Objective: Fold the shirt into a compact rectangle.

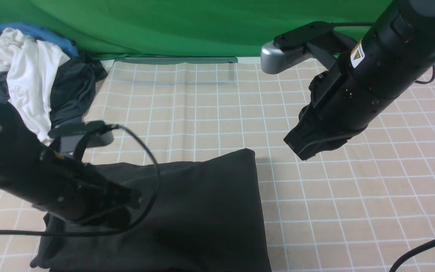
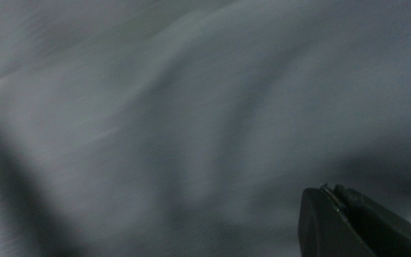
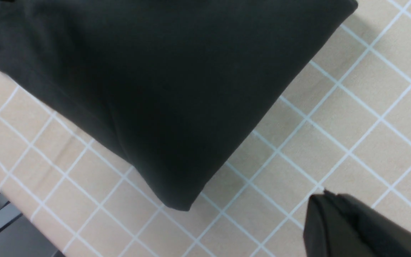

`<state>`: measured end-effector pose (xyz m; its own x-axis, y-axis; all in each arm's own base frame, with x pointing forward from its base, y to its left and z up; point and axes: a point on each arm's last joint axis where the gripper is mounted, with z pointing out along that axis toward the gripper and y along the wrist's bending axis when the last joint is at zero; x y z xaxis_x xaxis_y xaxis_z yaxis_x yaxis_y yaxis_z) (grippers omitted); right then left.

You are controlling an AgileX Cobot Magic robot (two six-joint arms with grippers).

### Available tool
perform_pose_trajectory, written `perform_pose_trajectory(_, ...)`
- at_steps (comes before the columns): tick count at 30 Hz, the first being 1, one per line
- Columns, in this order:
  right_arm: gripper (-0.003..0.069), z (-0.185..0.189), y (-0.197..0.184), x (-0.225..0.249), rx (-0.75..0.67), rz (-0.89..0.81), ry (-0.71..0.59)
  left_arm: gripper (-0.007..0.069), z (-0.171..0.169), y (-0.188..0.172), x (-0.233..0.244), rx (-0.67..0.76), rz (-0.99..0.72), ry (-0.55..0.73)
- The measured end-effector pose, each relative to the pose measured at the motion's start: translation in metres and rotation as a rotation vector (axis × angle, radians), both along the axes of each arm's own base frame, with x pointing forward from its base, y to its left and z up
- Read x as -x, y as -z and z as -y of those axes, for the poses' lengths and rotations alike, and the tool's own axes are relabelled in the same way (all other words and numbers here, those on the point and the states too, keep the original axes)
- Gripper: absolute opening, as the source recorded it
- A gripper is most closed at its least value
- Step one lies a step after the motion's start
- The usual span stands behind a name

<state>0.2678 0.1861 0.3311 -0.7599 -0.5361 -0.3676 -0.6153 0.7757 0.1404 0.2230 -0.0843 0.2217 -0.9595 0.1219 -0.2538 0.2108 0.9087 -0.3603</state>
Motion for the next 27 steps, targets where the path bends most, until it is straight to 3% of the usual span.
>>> perform_pose_trajectory(6,0.0037,0.000,0.000,0.000,-0.001,0.002,-0.002,0.0017,0.029,0.018,0.000,0.025,-0.045,0.102)
perform_pose_trajectory(13,0.0037,0.000,0.000,0.000,-0.001,0.002,-0.002,0.0018,0.071,0.069,0.009,-0.044,-0.224,0.223)
perform_pose_trajectory(22,0.0037,0.000,0.000,0.000,0.003,0.003,-0.001,0.0018,0.072,0.041,0.017,-0.030,-0.125,0.249)
perform_pose_trajectory(27,0.0037,-0.001,-0.001,-0.003,-0.015,0.024,0.008,0.0018,0.045,0.004,0.021,-0.140,0.028,0.152)
